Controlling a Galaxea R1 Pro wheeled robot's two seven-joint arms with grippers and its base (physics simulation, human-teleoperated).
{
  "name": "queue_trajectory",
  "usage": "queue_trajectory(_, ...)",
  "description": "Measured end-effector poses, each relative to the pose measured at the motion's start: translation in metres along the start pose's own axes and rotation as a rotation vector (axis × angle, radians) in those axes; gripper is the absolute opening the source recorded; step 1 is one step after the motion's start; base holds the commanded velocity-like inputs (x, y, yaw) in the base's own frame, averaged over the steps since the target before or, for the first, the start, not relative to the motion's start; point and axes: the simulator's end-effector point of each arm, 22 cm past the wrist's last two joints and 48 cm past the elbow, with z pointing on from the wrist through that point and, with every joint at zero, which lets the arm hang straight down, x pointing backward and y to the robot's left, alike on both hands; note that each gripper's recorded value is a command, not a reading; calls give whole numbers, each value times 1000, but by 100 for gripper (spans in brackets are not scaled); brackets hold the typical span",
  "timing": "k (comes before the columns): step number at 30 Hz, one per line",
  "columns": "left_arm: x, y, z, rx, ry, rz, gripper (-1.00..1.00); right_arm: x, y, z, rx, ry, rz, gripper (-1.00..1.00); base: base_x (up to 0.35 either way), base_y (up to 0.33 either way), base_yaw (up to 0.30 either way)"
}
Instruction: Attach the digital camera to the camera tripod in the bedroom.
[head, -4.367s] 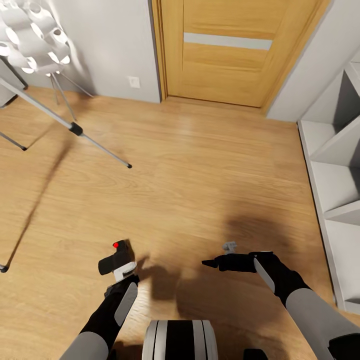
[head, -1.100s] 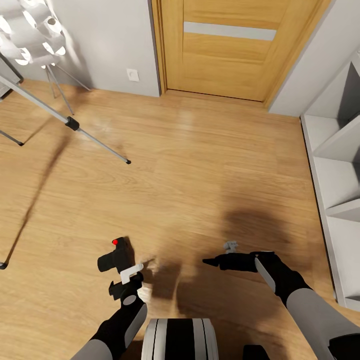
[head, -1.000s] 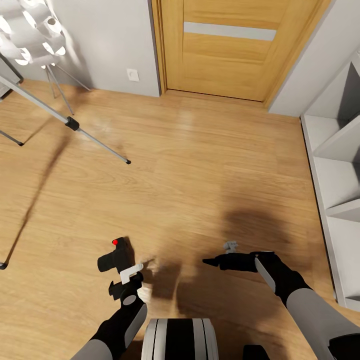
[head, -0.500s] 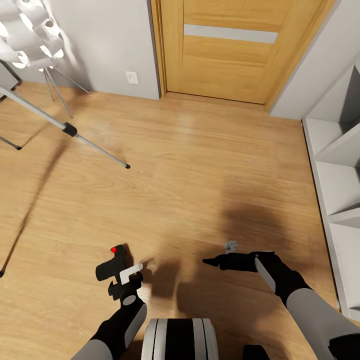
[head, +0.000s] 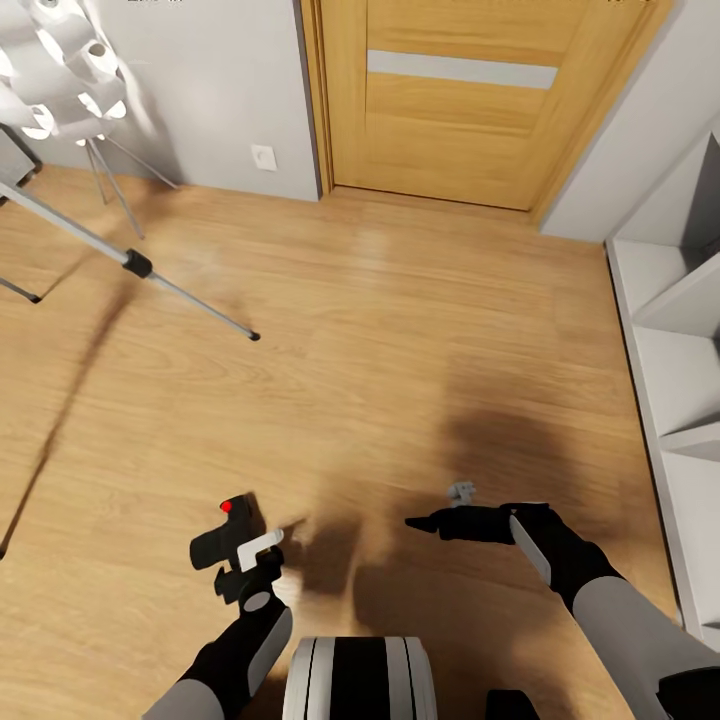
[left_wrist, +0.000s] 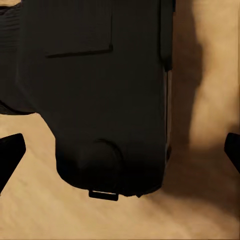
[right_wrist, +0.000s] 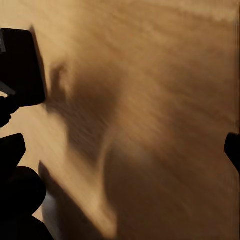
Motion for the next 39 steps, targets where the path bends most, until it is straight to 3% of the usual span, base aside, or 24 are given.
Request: queue_trajectory(39, 30, 15, 2, -26, 59, 42, 100, 0, 0, 0, -1, 0, 0, 100, 9, 0, 0)
